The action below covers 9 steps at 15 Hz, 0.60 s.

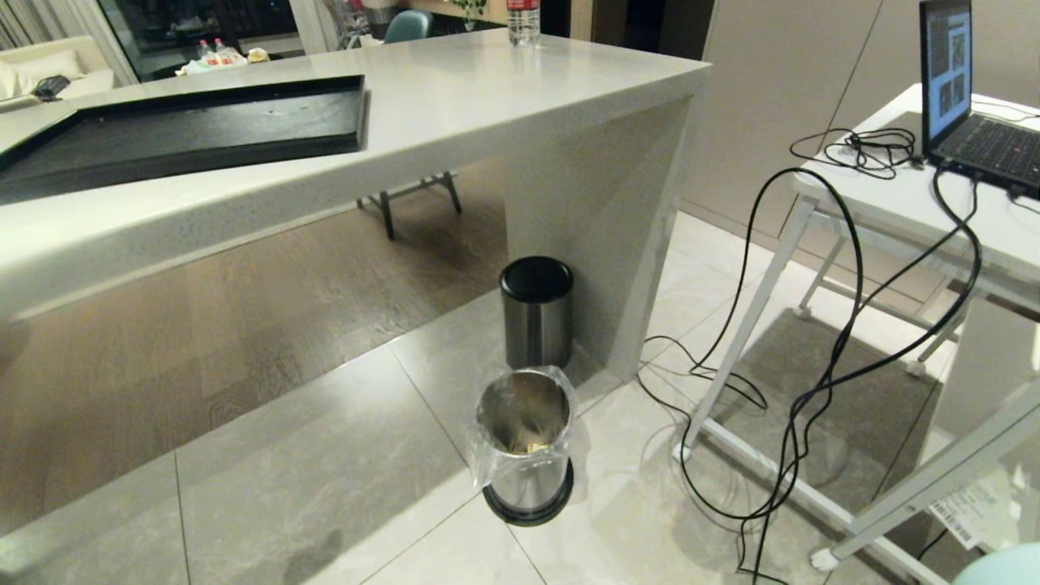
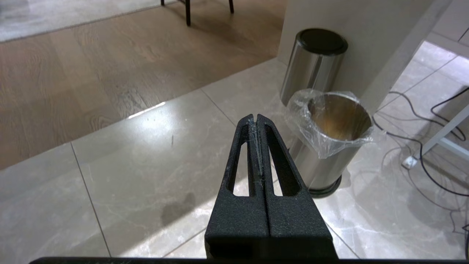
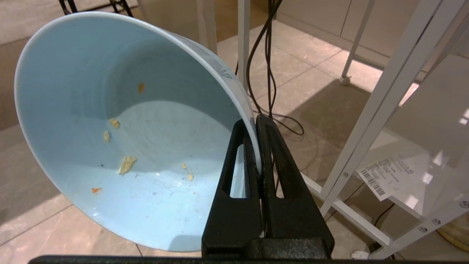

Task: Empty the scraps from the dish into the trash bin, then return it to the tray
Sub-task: Put the bowl back to the table

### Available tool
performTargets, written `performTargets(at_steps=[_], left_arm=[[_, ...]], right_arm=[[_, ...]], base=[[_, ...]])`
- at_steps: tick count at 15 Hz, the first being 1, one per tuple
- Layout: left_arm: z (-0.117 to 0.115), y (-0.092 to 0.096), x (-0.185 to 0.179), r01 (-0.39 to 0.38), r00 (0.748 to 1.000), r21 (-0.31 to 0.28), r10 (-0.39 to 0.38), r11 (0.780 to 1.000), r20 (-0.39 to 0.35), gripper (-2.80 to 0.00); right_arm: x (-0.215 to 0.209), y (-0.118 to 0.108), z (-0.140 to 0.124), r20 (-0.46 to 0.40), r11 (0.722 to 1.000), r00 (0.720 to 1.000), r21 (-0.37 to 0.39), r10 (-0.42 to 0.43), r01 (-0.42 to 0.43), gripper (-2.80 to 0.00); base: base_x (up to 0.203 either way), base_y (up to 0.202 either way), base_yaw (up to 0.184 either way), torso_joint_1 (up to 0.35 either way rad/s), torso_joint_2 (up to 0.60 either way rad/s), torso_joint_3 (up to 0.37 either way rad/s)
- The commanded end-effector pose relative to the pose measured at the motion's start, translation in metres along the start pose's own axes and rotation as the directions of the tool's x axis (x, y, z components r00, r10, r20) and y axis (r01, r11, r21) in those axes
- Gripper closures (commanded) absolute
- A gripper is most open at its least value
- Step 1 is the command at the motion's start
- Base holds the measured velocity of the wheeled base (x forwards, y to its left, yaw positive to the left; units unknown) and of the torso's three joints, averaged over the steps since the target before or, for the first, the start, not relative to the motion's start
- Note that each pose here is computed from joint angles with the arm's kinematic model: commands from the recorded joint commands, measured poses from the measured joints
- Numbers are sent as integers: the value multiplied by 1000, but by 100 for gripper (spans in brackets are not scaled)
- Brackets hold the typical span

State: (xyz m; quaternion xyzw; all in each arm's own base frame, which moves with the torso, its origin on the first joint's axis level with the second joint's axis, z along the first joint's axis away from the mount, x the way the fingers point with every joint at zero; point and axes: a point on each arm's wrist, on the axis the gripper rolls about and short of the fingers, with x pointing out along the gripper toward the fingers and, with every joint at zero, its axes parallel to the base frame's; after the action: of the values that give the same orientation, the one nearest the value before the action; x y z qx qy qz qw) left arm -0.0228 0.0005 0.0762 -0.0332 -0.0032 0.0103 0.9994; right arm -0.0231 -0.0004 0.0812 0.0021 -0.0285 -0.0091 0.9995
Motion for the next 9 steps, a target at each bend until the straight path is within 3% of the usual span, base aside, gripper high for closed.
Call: performTargets(at_steps=[1,7,9], left_arm=[[0,0,0,-1,1000,0,1,1000,-1,0],[0,0,0,-1,1000,3,1,1000,-1,0],[0,0,0,-2,1000,3,2,1000,-1,0]], right_arm=[[0,0,0,0,1000,1000,1,0,0,0],[0,0,0,0,1000,1000,1,0,0,0],[0,0,0,0,1000,1000,1,0,0,0]], base=[[0,0,0,-2,3,89],[0,0,0,0,0,7],[3,-9,140,1,4,5]])
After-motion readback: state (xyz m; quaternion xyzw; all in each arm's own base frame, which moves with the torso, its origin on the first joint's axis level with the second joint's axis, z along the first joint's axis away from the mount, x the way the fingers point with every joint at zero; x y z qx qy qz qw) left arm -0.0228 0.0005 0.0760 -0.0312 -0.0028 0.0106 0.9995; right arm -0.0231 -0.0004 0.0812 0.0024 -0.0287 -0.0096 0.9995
